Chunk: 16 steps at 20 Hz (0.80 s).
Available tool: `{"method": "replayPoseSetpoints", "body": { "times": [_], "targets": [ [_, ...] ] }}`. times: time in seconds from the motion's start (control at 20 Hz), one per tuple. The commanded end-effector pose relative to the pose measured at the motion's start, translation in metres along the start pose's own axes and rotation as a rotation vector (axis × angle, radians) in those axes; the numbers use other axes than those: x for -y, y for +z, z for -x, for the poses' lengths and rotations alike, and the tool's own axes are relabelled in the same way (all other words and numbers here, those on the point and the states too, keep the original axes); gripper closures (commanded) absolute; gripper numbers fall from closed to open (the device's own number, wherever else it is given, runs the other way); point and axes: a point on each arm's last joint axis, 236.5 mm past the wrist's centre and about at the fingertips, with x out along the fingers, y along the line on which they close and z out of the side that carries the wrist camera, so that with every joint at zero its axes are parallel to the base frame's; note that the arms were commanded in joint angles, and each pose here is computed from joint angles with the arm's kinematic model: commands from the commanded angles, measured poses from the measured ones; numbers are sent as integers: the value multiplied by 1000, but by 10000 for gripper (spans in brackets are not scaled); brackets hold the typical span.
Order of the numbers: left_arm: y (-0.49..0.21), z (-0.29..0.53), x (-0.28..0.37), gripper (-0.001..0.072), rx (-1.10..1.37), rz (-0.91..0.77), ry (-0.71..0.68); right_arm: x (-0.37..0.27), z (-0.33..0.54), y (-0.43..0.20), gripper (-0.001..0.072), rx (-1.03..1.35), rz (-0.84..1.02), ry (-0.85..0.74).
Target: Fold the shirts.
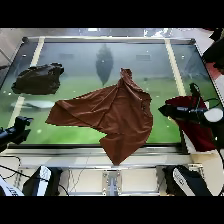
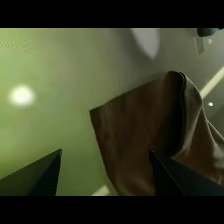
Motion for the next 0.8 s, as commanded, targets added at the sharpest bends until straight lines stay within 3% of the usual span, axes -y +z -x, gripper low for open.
{"method": "replayPoseSetpoints", "body": {
  "times": [0.0, 0.2, 0.75],
  "targets": [
    [-25, -25, 15, 83, -176, 131, -136, -14, 12, -5, 227, 152, -69, 76],
    [-45, -41, 11, 83, -374, 147, -163, -43, 52, 24, 228, 286, 21, 109],
    [-42, -87, 9, 104, -303, 63, -75, -75, 84, 39, 228, 323, 94, 156]
  ]
}}
